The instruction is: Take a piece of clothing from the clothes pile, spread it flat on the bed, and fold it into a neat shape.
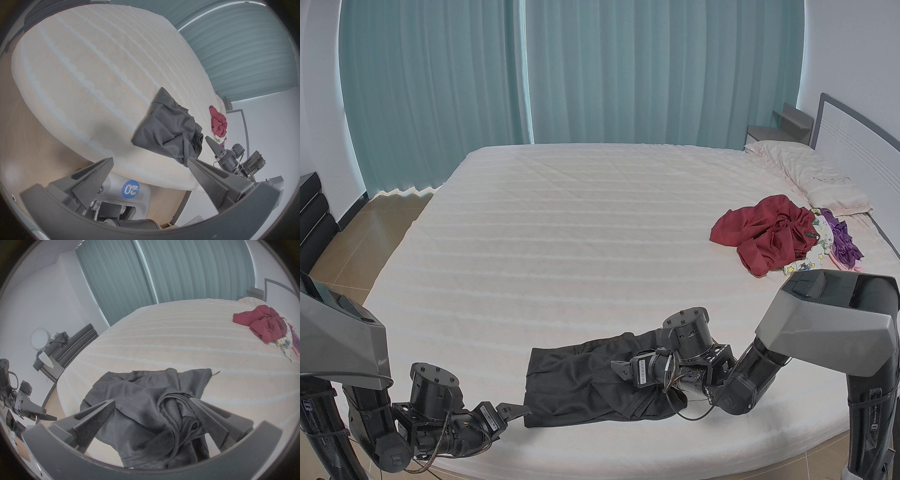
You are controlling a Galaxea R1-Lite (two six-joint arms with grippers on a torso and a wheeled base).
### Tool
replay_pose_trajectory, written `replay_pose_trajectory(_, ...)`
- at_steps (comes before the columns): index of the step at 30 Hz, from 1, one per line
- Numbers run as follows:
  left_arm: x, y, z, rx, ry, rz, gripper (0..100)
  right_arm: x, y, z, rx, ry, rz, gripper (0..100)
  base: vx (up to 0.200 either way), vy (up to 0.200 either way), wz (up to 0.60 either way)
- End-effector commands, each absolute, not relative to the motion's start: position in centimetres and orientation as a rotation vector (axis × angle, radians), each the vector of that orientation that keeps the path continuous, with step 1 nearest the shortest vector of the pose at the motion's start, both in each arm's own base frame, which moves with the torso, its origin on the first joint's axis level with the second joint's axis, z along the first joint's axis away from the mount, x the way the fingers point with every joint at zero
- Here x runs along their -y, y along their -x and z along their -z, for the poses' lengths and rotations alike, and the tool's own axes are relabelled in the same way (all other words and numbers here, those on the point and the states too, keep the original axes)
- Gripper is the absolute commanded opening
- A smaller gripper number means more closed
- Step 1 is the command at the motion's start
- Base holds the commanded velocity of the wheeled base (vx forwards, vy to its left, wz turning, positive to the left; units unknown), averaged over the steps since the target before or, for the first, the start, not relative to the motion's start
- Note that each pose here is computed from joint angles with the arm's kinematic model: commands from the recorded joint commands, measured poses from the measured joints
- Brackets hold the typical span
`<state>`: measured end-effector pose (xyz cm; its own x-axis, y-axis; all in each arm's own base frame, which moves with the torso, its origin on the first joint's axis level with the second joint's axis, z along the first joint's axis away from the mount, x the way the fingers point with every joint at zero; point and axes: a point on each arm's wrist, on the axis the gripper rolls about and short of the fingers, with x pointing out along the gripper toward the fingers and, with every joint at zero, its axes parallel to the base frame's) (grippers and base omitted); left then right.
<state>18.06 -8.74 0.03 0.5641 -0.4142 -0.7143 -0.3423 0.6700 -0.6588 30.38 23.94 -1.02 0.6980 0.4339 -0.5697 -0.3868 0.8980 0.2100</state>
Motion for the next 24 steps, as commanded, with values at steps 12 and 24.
replay_pose_trajectory(12, 8.6, -17.7, 0.5, -1.033, 0.85, 0.037, 100, -23.9, -28.8, 0.5, -0.684, -0.125, -0.458, 100, 0.0, 0.0, 0.0)
replay_pose_trajectory(24, 8.5, -17.7, 0.5, -1.032, 0.852, 0.037, 100, -24.2, -29.5, 3.0, -0.744, -0.166, -0.42, 100, 0.0, 0.0, 0.0)
